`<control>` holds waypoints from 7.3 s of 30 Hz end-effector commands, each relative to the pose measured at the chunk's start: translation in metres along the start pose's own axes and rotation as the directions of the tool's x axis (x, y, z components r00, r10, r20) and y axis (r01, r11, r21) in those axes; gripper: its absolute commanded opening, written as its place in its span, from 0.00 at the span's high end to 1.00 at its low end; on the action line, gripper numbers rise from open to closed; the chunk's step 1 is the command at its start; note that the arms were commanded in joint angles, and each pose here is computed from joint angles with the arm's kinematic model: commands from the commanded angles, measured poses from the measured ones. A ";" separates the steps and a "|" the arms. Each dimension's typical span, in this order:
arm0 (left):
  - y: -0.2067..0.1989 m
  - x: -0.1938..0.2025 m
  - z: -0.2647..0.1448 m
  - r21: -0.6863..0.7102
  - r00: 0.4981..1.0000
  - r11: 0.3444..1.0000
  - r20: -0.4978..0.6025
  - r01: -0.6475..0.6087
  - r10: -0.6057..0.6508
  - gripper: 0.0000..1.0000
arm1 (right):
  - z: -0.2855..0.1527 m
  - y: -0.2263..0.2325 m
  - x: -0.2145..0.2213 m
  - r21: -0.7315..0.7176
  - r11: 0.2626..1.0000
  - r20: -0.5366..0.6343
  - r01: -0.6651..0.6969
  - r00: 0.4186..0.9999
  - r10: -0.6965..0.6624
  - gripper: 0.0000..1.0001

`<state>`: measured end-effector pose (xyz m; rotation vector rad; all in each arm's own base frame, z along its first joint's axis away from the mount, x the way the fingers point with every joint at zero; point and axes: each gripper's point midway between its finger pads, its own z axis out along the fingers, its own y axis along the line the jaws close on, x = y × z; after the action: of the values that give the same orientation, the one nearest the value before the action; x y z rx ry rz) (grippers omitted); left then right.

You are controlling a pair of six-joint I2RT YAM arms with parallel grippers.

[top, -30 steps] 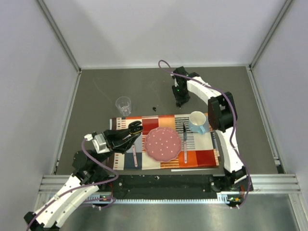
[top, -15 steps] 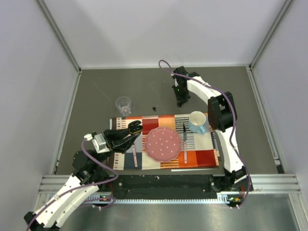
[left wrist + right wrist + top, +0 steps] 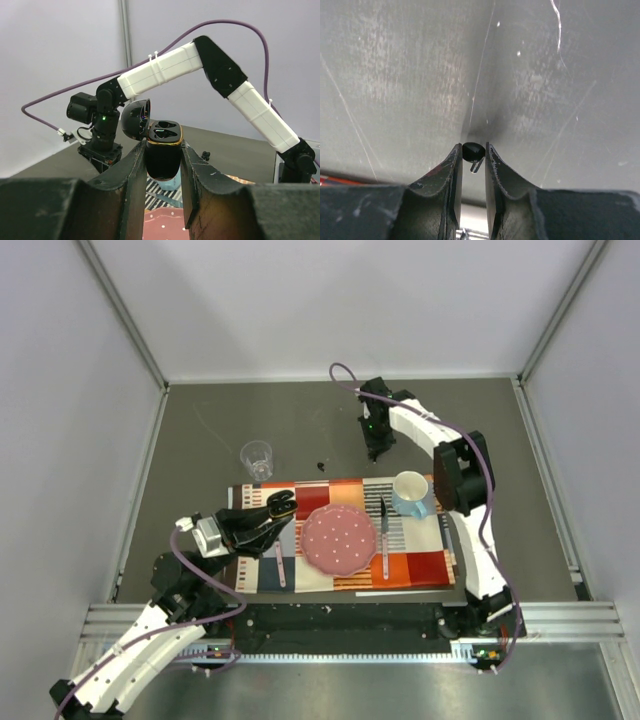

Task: Insert the wireless bluetooth earbuds into the charging case
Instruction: Pick up the earbud from the center of the board, then place the earbud in the charging case.

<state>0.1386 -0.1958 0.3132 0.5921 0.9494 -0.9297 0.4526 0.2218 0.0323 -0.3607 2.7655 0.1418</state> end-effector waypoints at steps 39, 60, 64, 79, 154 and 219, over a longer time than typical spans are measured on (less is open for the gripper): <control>0.011 -0.017 0.006 -0.057 0.996 0.998 0.085 0.005 0.000 1.00 | -0.378 0.148 0.045 -0.287 0.882 0.942 0.374 0.279 0.188 1.00; 0.009 -0.010 0.011 -0.029 0.999 0.999 0.045 -0.024 0.025 1.00 | -0.414 0.178 0.091 -0.317 0.836 0.939 0.448 0.273 0.210 1.00; 0.010 -0.014 0.010 -0.034 0.998 0.999 0.046 -0.038 0.039 1.00 | -0.420 0.171 0.087 -0.310 0.852 0.940 0.421 0.268 0.210 1.00; 0.014 -0.021 0.008 -0.069 0.998 0.997 0.041 -0.034 0.037 1.00 | -0.419 0.155 0.076 -0.267 0.904 0.950 0.335 0.249 0.188 1.00; 0.011 -0.002 0.001 -0.062 1.000 0.998 0.022 0.008 -0.006 1.00 | -0.429 0.272 0.117 -0.355 0.725 0.918 0.590 0.367 0.151 1.00; 0.011 -0.024 -0.005 -0.077 0.989 0.997 0.147 0.003 0.008 1.00 | -0.358 0.264 0.126 -0.168 0.790 0.922 0.590 0.378 -0.086 1.00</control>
<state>0.1479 -0.1892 0.3040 0.5109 0.9634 -0.9187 0.1546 0.4040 0.3427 -0.7238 1.4772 0.7360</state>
